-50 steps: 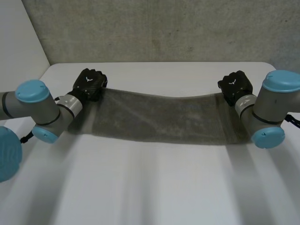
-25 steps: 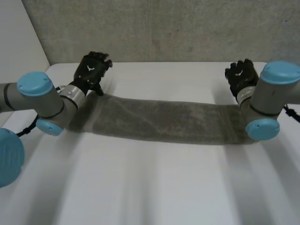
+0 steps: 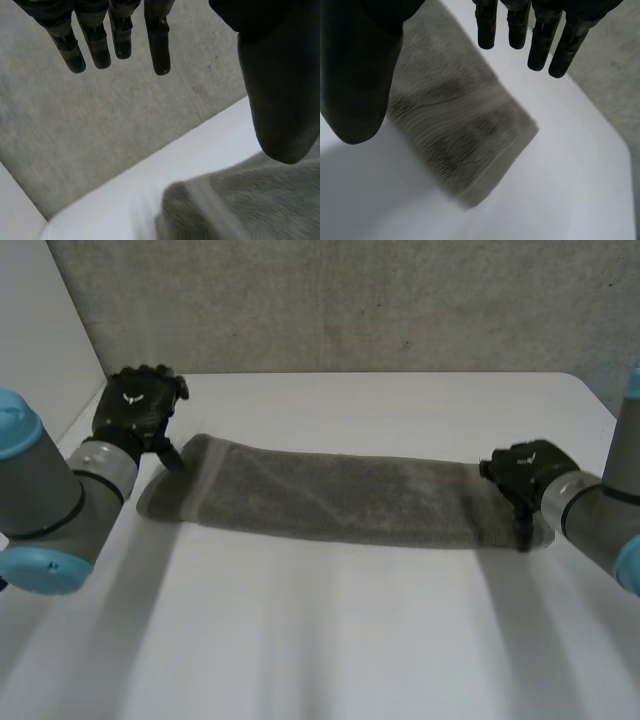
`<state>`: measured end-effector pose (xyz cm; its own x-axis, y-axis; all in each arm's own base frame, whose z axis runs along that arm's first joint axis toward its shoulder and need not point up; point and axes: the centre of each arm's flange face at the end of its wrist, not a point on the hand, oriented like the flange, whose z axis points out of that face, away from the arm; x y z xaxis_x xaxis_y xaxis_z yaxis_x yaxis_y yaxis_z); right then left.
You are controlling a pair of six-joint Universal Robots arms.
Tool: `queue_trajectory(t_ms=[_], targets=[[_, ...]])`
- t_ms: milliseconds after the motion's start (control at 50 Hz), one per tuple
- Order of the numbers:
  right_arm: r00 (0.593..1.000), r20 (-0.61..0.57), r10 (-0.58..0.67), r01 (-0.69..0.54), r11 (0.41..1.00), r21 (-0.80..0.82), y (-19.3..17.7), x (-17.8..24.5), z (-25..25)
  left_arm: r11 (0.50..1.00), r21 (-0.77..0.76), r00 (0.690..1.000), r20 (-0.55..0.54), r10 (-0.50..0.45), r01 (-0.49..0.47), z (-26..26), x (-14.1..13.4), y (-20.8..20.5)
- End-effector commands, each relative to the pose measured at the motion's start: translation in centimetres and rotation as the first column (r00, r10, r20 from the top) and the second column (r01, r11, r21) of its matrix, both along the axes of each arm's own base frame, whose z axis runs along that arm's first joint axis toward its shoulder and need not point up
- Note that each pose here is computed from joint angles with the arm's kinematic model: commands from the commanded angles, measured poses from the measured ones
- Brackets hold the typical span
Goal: Fold the towel.
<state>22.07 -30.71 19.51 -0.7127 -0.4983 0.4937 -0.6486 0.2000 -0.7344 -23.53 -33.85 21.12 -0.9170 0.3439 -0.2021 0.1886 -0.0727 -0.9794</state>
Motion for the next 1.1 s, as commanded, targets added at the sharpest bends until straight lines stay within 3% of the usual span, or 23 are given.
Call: queue_trajectory(t_ms=[20, 280, 640, 760, 860, 900, 940, 960, 1040, 1100], targets=[[0.995, 0.085, -0.041, 0.045, 0.998, -0.037, -1.4, -1.5, -2.8, 0.997, 0.066, 0.998, -0.062, 0.033, -0.029, -2.4, 0.2, 0.8], [0.992, 0.094, -0.079, 0.085, 0.995, -0.058, -3.5, -3.1, -6.1, 0.996, -0.082, 0.993, -0.115, 0.035, -0.044, -2.3, 0.4, 1.8], [0.989, 0.114, -0.098, 0.104, 0.994, -0.041, -4.7, -4.8, -6.7, 0.996, -0.08, 0.993, -0.113, 0.029, -0.038, -2.6, 0.2, 1.8], [0.983, 0.108, -0.148, 0.158, 0.984, -0.082, -5.8, -7.3, -4.9, 0.996, -0.08, 0.993, -0.113, 0.032, -0.041, -2.6, 0.3, 1.8], [0.976, 0.014, -0.218, 0.218, 0.967, -0.132, -7.8, -11.5, -3.7, 0.996, -0.078, 0.993, -0.112, 0.032, -0.041, -2.6, 0.3, 1.8], [0.963, -0.125, -0.237, 0.21, 0.957, -0.199, -9.3, -14.1, -2.4, 0.996, -0.078, 0.993, -0.112, 0.032, -0.041, -2.6, 0.3, 1.8], [0.954, -0.185, -0.235, 0.19, 0.954, -0.234, -9.9, -14.6, -1.6, 0.996, -0.077, 0.993, -0.112, 0.031, -0.04, -2.7, 0.2, 1.8], [0.947, -0.231, -0.225, 0.162, 0.951, -0.264, -10.3, -14.4, -0.9, 0.996, -0.076, 0.993, -0.111, 0.032, -0.041, -2.7, 0.3, 1.8], [0.949, -0.234, -0.213, 0.131, 0.938, -0.321, -10.6, -12.6, 1.0, 0.996, -0.076, 0.993, -0.111, 0.029, -0.038, -2.7, 0.2, 1.8], [0.973, -0.179, -0.146, 0.068, 0.921, -0.383, -9.6, -7.5, 3.4, 0.997, -0.073, 0.993, -0.11, 0.028, -0.036, -2.8, 0.2, 1.9]])
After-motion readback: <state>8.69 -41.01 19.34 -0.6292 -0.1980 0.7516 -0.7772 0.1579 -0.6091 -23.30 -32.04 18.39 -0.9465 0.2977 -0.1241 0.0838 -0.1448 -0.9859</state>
